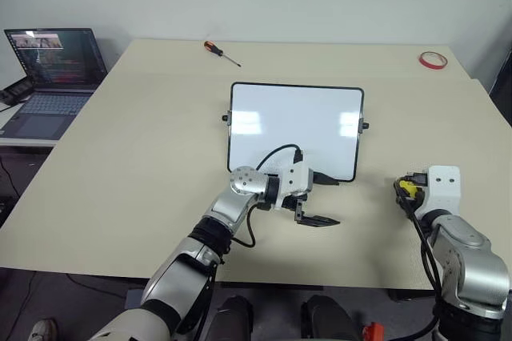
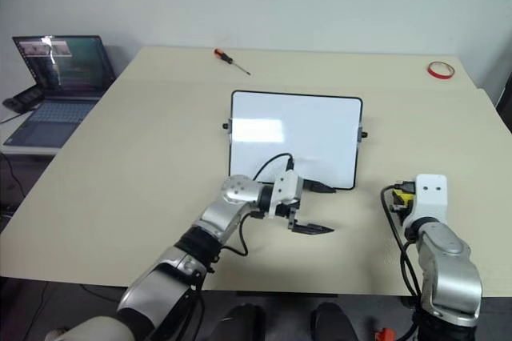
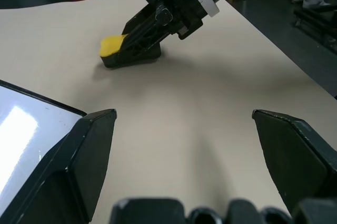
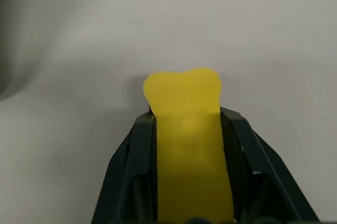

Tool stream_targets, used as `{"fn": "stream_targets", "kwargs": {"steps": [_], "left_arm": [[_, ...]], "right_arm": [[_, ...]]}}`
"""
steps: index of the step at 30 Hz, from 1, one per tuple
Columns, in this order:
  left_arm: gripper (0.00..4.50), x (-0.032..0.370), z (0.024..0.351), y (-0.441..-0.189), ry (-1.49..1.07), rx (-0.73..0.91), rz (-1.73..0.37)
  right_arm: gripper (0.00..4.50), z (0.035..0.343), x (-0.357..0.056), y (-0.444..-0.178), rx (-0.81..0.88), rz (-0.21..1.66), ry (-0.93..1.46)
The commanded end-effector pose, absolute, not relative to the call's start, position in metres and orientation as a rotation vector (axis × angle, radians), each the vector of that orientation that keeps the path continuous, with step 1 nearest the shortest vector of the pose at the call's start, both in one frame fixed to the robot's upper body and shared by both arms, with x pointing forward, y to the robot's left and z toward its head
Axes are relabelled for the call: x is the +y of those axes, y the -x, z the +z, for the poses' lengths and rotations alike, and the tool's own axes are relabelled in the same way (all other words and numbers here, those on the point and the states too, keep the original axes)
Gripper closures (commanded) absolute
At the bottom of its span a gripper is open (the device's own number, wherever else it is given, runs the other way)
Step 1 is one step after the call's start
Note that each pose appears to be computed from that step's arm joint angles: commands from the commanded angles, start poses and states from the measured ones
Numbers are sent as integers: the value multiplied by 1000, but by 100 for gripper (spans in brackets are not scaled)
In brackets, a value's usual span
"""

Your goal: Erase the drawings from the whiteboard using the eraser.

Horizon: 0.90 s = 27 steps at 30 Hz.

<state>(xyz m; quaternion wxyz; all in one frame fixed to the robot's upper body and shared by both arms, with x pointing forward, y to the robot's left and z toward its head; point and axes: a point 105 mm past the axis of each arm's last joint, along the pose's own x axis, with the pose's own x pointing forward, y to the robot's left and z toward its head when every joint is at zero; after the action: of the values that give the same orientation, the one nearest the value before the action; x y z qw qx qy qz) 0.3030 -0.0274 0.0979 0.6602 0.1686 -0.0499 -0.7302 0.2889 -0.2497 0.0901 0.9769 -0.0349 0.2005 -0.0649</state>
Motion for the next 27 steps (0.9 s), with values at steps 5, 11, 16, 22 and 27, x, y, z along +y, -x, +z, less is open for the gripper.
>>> {"fn": "stream_targets", "kwargs": {"steps": [5, 11, 16, 22, 27], "left_arm": [[0, -29, 111, -305, -382, -164, -1625], [0, -30, 112, -307, -384, -163, -1612], [0, -31, 115, -308, -388, -169, -1608], [0, -16, 123, -319, -403, -189, -1490], [0, 31, 140, -328, -374, -196, -1213]], "right_arm": [[326, 96, -249, -294, 372, -111, 80], [128, 95, -252, -295, 373, -116, 73], [3, 96, -254, -296, 368, -121, 78], [3, 113, -255, -291, 313, -142, 84], [3, 141, -258, -268, 204, -192, 110]]}}
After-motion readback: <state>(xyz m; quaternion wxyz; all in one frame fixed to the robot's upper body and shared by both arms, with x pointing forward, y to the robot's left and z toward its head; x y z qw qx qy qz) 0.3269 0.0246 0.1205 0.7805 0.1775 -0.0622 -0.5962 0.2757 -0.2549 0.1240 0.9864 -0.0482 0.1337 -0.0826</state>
